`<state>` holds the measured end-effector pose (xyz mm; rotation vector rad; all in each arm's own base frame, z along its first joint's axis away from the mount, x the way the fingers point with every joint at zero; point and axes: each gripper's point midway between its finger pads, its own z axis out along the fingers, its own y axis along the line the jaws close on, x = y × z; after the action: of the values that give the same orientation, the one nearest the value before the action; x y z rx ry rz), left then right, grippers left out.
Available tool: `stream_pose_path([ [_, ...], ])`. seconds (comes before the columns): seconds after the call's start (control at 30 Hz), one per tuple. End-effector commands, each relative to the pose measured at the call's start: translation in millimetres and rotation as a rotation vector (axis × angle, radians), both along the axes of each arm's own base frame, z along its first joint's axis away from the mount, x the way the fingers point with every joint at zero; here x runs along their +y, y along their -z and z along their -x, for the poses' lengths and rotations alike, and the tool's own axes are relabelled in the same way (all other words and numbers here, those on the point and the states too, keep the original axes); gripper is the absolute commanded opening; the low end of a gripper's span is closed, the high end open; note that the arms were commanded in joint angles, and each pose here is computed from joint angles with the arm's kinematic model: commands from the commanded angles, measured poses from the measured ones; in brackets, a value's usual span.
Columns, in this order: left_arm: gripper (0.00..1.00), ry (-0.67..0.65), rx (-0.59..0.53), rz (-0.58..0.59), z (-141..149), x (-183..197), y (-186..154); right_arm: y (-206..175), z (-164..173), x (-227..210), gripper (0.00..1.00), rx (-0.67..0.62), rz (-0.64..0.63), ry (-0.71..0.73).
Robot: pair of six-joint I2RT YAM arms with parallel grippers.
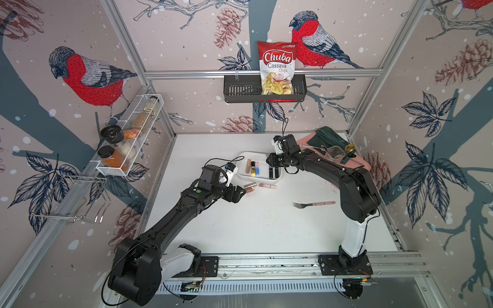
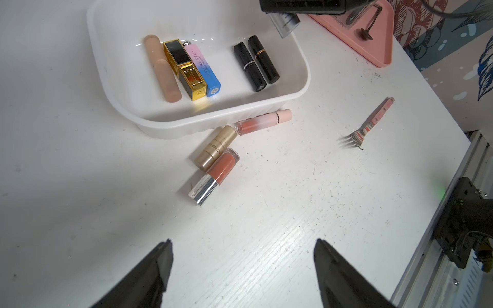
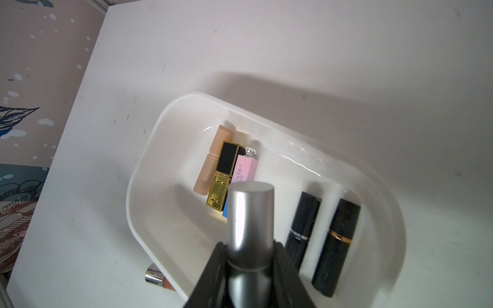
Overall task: Put the lipstick into the storage box
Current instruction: Place the lipstick in the storage box.
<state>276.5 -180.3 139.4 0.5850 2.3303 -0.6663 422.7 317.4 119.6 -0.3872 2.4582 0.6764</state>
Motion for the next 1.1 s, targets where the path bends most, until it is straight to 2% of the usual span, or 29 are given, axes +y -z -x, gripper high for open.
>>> stream_pose_path([
  [0.0, 0.86, 0.02, -0.041, -0.004, -2.8, -3.9, -3.1, 7.8, -6.1, 8.3, 0.23, 0.022, -0.033, 0.002],
  [0.27, 0.87, 0.057, -0.029, -0.033, 4.6, -12.8, 5.8, 48.4, -10.3, 4.7, 0.23, 0.078, 0.015, 0.023],
  [0.57, 0.87, 0.07, -0.02, -0.039, 6.7, -16.1, 9.8, 67.6, -10.9, 1.3, 0.33, 0.1, 0.051, 0.025],
  [0.87, 0.87, 0.074, -0.009, -0.055, 7.5, -16.6, 15.6, 67.9, -10.6, -1.2, 0.49, 0.093, 0.07, 0.025],
  [1.07, 0.87, 0.076, -0.007, -0.066, 7.9, -16.8, 18.7, 37.9, -5.2, 2.9, 0.53, 0.041, 0.044, 0.011],
])
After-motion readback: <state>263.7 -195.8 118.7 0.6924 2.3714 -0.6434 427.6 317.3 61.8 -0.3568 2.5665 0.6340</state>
